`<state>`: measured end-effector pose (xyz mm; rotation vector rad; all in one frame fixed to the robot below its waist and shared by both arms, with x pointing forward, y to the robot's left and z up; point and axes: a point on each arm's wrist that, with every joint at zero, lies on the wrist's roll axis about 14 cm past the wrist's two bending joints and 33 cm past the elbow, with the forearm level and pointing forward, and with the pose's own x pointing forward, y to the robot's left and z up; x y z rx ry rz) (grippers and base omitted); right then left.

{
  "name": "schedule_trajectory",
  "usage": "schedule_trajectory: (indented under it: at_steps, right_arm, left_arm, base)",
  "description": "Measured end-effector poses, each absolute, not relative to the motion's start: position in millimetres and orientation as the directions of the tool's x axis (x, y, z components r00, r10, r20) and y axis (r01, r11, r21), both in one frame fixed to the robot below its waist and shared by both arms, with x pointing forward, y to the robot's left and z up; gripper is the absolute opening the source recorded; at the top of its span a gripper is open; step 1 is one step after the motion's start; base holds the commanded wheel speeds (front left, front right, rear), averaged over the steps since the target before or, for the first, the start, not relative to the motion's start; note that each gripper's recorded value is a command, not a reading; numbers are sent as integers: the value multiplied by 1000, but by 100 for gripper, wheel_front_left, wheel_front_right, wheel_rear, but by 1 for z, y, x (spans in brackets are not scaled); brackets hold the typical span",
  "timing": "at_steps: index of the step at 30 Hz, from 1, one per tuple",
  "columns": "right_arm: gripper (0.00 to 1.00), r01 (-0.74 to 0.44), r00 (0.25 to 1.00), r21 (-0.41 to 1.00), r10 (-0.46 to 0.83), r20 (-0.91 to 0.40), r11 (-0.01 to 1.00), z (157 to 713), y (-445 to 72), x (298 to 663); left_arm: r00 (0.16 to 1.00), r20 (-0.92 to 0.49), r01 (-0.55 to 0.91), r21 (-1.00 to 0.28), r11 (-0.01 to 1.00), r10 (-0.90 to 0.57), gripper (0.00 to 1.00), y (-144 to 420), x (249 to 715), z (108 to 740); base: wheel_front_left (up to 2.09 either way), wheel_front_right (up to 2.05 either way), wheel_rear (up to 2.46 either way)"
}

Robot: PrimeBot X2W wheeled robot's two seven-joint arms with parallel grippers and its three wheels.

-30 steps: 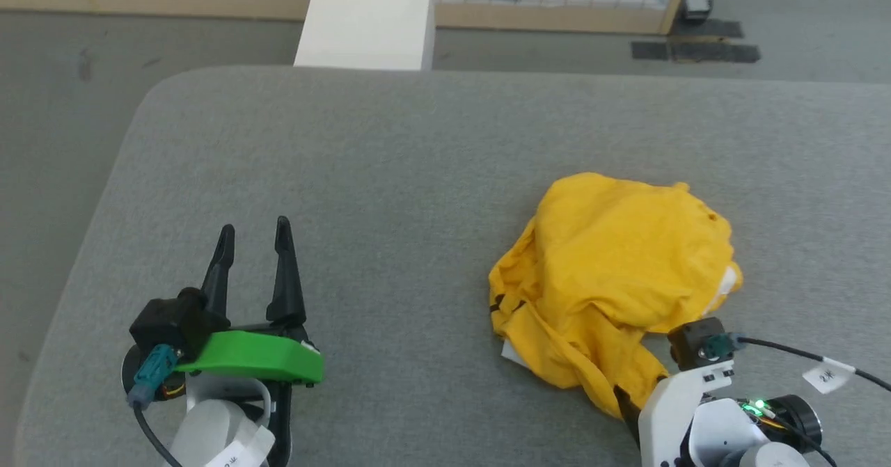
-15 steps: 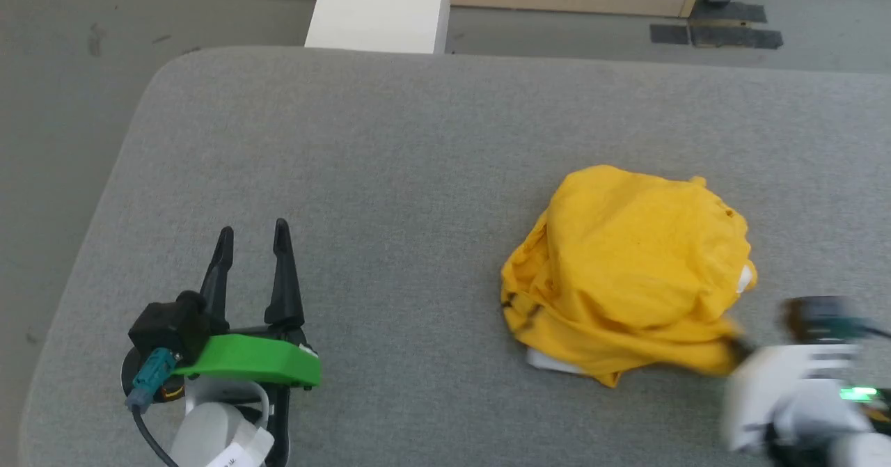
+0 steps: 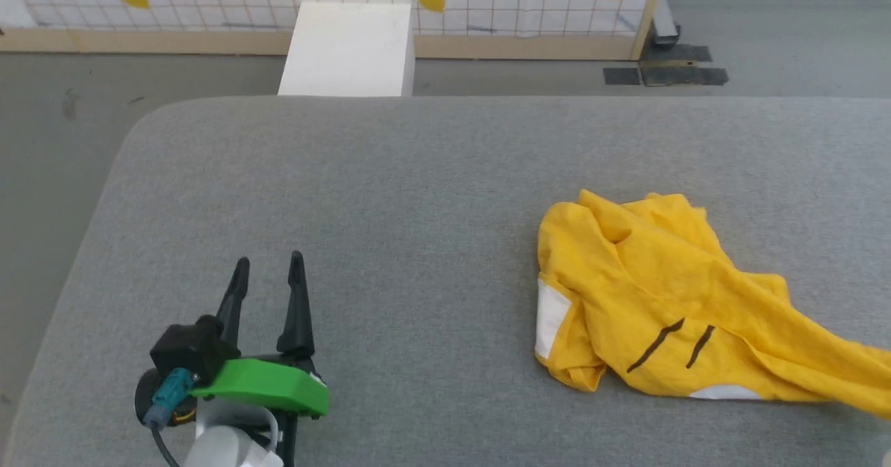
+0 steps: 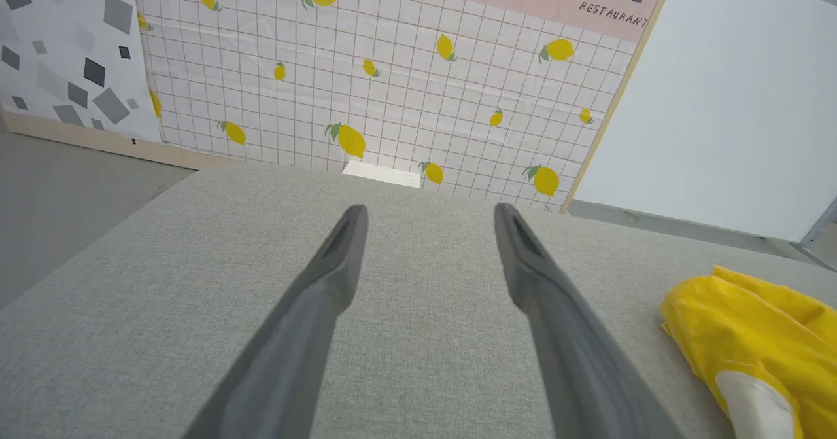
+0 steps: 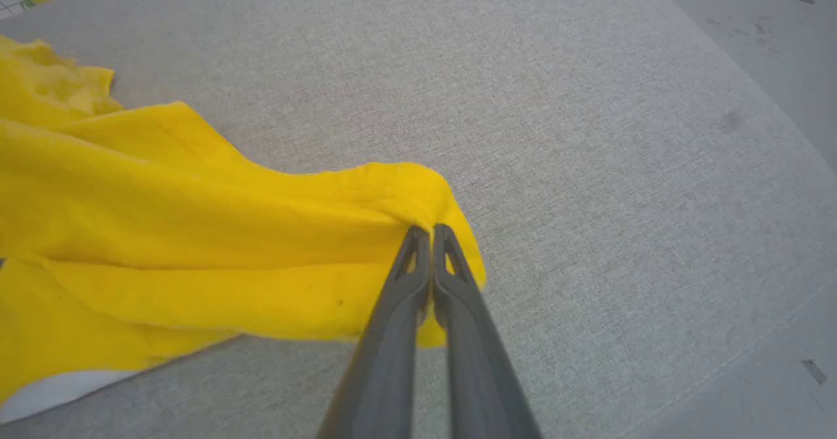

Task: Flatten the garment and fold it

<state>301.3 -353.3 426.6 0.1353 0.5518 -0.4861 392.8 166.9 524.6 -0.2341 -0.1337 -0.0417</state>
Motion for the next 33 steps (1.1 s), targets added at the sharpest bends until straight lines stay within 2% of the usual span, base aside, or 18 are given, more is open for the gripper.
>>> schedule_trajectory:
  at_steps: [2,7,11,15,20,26,30,31,32,33]
  right_arm:
    - [100,466,781,17,-402,-478,885,437,-350,306]
    - [100,345,909,44,-323,-263,937,479,-317,333]
    - [100,277,949,61,-263,-175,959,493,-295,341]
    - [100,224,963,70,-210,-169,972,490,-276,345]
    - [100,192,965,83,-173,-195,978,479,-263,350]
    - [100,190,963,94,-167,-211,977,471,-260,354]
    - [100,201,958,94,-176,-228,975,464,-263,353]
    - [100,205,955,93,-179,-236,974,461,-264,352]
    - [100,207,954,93,-180,-241,974,460,-264,352]
    - [100,209,952,94,-181,-246,973,458,-264,352]
  left_arm:
    - [990,134,85,-230,970,-55,100,158,393,523]
    - [974,88,226,-253,941,-211,100,108,389,511]
    - [929,34,360,-300,883,-367,100,56,388,504]
    - [854,-54,477,-318,819,-518,100,7,395,497]
    - [769,-231,523,-311,794,-596,100,-27,415,476]
    - [586,-488,568,-322,757,-647,100,-56,410,430]
    - [453,-593,590,-360,723,-665,100,-69,393,405]
    - [436,-599,594,-369,715,-672,70,-71,391,403]
    - [440,-592,595,-371,713,-675,0,-73,393,403]
    - [457,-574,594,-372,713,-680,0,-74,397,406]
  base:
    - [0,0,0]
    - [0,0,0]
    - [0,0,0]
    - [0,0,0]
    - [0,0,0]
    - [0,0,0]
    - [0,0,0]
    - [0,0,0]
    - [0,0,0]
    - [0,0,0]
